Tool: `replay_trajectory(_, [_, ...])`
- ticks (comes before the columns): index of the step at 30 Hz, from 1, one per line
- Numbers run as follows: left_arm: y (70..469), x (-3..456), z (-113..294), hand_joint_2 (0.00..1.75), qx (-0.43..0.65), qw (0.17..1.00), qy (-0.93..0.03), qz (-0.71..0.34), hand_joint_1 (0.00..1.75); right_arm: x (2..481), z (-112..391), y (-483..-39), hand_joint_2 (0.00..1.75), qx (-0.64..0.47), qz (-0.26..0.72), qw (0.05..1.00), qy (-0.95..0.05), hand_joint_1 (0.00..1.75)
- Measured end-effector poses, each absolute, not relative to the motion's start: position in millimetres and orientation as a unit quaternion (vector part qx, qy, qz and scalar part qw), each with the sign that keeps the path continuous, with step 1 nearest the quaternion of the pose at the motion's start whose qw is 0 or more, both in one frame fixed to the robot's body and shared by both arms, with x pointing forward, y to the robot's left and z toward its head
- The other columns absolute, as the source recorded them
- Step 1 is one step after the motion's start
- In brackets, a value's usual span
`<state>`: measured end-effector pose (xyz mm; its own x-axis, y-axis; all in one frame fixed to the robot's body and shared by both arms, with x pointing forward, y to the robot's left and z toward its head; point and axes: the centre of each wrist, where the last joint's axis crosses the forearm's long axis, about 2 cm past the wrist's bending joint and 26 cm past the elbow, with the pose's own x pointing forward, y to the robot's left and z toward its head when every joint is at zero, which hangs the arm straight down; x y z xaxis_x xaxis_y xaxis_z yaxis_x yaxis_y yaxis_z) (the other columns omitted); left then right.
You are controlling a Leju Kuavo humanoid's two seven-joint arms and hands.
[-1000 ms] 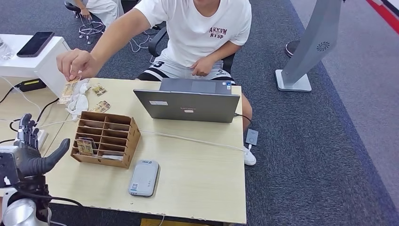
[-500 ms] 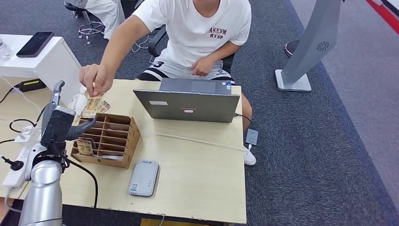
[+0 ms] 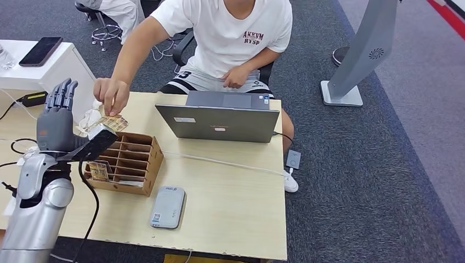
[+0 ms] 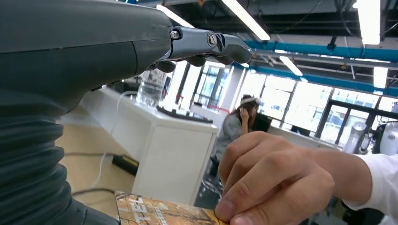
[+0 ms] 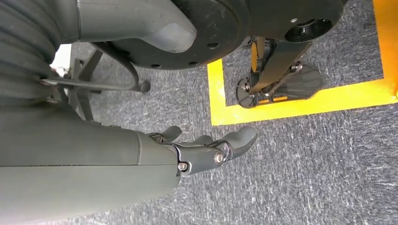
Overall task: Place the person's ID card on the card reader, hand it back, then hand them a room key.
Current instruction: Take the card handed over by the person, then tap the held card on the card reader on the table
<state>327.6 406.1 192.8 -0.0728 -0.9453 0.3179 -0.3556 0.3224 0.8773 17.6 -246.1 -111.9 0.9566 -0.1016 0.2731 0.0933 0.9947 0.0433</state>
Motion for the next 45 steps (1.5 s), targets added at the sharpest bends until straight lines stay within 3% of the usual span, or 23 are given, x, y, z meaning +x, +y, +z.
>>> replay_trajectory(1, [409, 327, 194, 1.75, 0.506, 0.459, -0.655, -0.323, 0.00, 18, -112, -246, 1.75, 0.015, -0.045, 0.989, -0.138, 0.00])
replay_trajectory(5, [416, 325, 198, 1.75, 0.557, 0.408, -0.628, -0.359, 1.75, 17, -112, -245, 1.75, 0.012, -0.029, 0.990, -0.138, 0.00])
replay_trajectory(13, [427, 320, 200, 1.75, 0.615, 0.330, -0.592, -0.402, 1.75, 12, -111, -244, 1.75, 0.004, 0.001, 0.990, -0.140, 0.00])
replay_trajectory(29, [432, 313, 198, 1.75, 0.612, 0.324, -0.591, -0.415, 1.75, 2, -111, -244, 1.75, 0.002, 0.026, 0.990, -0.139, 0.00])
replay_trajectory(45, [371, 287, 175, 1.75, 0.546, 0.277, -0.649, -0.452, 1.75, -7, -111, -245, 1.75, 0.002, 0.040, 0.988, -0.148, 0.00])
